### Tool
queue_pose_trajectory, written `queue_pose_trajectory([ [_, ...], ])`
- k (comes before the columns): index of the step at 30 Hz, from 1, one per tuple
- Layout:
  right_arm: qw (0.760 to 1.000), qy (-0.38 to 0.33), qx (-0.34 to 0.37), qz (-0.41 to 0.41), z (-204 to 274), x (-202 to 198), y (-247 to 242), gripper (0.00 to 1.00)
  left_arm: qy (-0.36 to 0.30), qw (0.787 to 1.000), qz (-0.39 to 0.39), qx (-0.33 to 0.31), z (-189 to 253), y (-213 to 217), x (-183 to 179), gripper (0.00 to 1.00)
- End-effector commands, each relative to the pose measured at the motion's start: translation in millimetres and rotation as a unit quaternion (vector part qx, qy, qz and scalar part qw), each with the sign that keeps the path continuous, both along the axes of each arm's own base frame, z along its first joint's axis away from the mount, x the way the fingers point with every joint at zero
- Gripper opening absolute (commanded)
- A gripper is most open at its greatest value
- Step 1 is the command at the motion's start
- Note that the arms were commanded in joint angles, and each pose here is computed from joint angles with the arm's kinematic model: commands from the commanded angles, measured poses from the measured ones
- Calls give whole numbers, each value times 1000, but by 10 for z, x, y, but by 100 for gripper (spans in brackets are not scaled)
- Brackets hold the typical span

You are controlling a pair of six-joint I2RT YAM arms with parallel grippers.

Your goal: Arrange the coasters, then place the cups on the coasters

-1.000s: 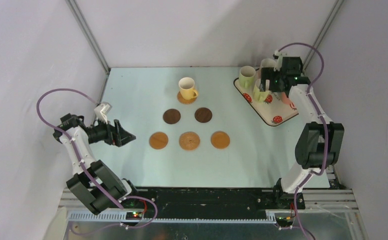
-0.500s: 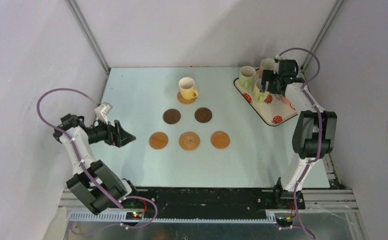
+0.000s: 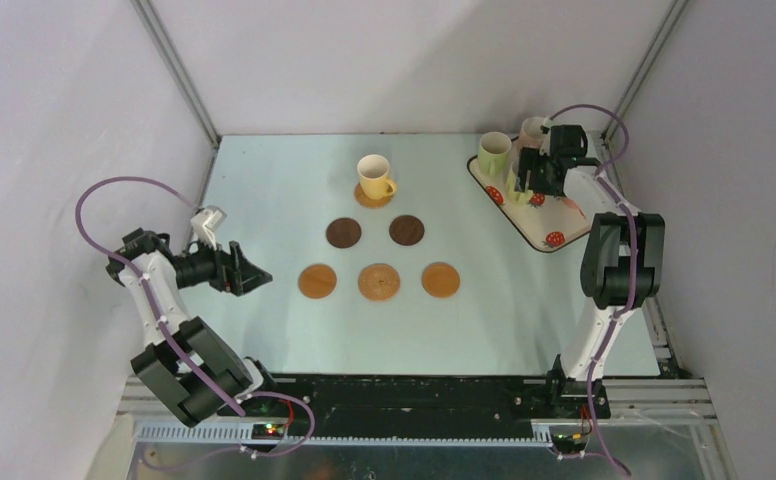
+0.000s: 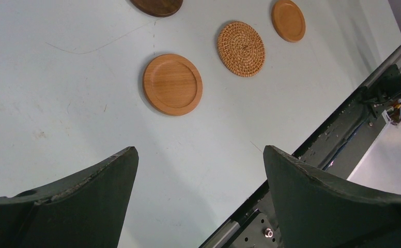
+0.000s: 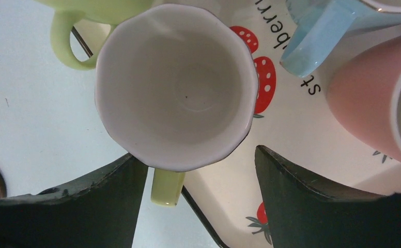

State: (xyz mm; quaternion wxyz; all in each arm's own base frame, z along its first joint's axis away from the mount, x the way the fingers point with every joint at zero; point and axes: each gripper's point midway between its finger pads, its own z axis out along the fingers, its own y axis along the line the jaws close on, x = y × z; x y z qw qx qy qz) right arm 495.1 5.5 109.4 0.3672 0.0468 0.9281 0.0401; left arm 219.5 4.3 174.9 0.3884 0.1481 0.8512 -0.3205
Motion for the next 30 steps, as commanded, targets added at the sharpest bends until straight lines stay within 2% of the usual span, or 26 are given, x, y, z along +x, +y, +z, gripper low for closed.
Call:
queue_pose_trajectory([
  [1,1000,-20,0,4,149,103,24,76,-20,1000,-4,-9,57,-30,4,98],
  [4,1000,-16,-3,6,118,96,19,70,-19,1000,-4,-10,57,-31,4,98],
  [9,1000,-4,-7,10,39,76,9,51,-19,1000,-5,-9,57,-32,-2,98],
  [13,1000,6,-11,13,-9,53,4,47,-21,1000,-5,-7,60,-34,-5,98],
  [17,1000,21,-10,17,-79,16,-12,38,-20,1000,-6,-7,56,-32,-5,98],
  [19,999,26,-9,17,-106,7,-21,31,-20,1000,-6,-8,57,-34,-7,98],
  [22,999,27,-9,16,-102,6,-40,13,-21,1000,-6,-6,58,-35,-10,98],
  [23,1000,24,-10,15,-80,7,-36,4,-22,1000,-7,-6,58,-35,-10,98],
  [24,999,23,-18,18,-67,9,-47,1,-21,1000,-7,-7,55,-34,-9,98],
  [30,997,-17,-60,36,299,-14,-73,0,-21,1000,-8,-7,60,-44,-17,98],
])
